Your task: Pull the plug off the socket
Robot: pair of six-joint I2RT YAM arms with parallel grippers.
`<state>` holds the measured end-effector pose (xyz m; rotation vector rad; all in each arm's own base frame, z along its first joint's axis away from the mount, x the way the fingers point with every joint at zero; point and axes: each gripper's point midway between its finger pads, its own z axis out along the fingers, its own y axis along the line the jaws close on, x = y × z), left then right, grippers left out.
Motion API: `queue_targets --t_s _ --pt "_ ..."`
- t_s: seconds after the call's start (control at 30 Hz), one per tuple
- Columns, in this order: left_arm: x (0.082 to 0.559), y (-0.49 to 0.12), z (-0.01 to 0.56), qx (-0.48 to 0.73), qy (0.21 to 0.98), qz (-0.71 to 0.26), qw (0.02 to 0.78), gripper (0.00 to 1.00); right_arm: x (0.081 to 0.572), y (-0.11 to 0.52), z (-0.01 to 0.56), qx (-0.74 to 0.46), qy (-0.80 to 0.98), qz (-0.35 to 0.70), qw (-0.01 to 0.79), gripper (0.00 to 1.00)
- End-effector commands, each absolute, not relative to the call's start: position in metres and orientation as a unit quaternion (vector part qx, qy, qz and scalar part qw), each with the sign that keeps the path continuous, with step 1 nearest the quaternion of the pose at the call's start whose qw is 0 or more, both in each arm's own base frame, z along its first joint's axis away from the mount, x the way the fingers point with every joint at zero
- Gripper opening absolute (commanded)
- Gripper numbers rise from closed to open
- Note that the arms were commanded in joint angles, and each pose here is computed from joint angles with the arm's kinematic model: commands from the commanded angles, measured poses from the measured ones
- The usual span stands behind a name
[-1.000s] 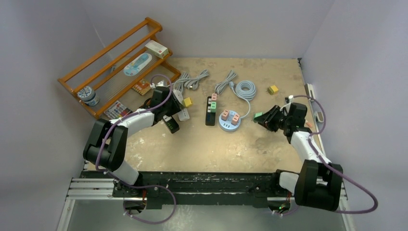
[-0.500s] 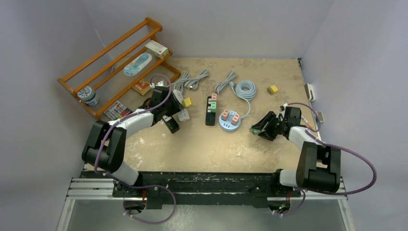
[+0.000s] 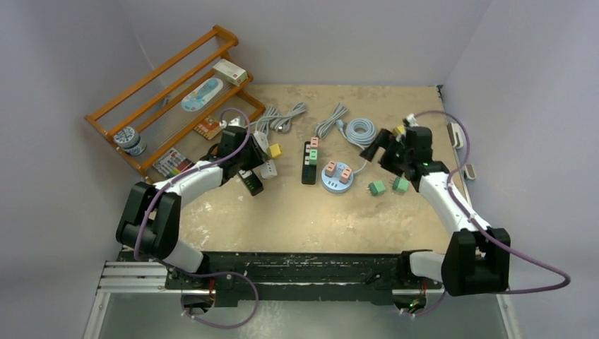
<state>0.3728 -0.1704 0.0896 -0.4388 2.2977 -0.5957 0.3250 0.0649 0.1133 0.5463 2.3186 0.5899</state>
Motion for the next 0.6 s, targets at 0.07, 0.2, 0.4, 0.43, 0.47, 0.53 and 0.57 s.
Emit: queue_targets --t_s 0.07,0.2,0.4,0.43,0.47,0.53,0.57 --pt "0.39 -0.179 0.15 -0.139 0.852 -0.277 0.422 0.0 0.384 0.173 0.22 0.045 0.84 0.252 0.479 0.94" --pt "0.39 -0.178 0.152 -0.138 0.851 -0.276 0.425 0.0 0.394 0.277 0.201 -0.106 0.839 0.335 0.415 0.93" --pt "0.39 -0.174 0.16 -0.139 0.847 -0.269 0.436 0.0 0.379 0.36 0.188 -0.208 0.81 0.401 0.374 0.93" --pt "0.39 -0.174 0.16 -0.139 0.847 -0.268 0.437 0.0 0.377 0.367 0.186 -0.214 0.807 0.411 0.366 0.93" --pt "0.39 -0.173 0.162 -0.138 0.846 -0.268 0.439 0.0 0.375 0.373 0.185 -0.224 0.802 0.424 0.356 0.93" --pt "0.39 -0.173 0.163 -0.137 0.846 -0.268 0.44 0.0 0.373 0.383 0.181 -0.237 0.795 0.439 0.346 0.92" --pt "0.39 -0.174 0.164 -0.136 0.846 -0.269 0.44 0.0 0.373 0.386 0.18 -0.241 0.79 0.445 0.345 0.92"
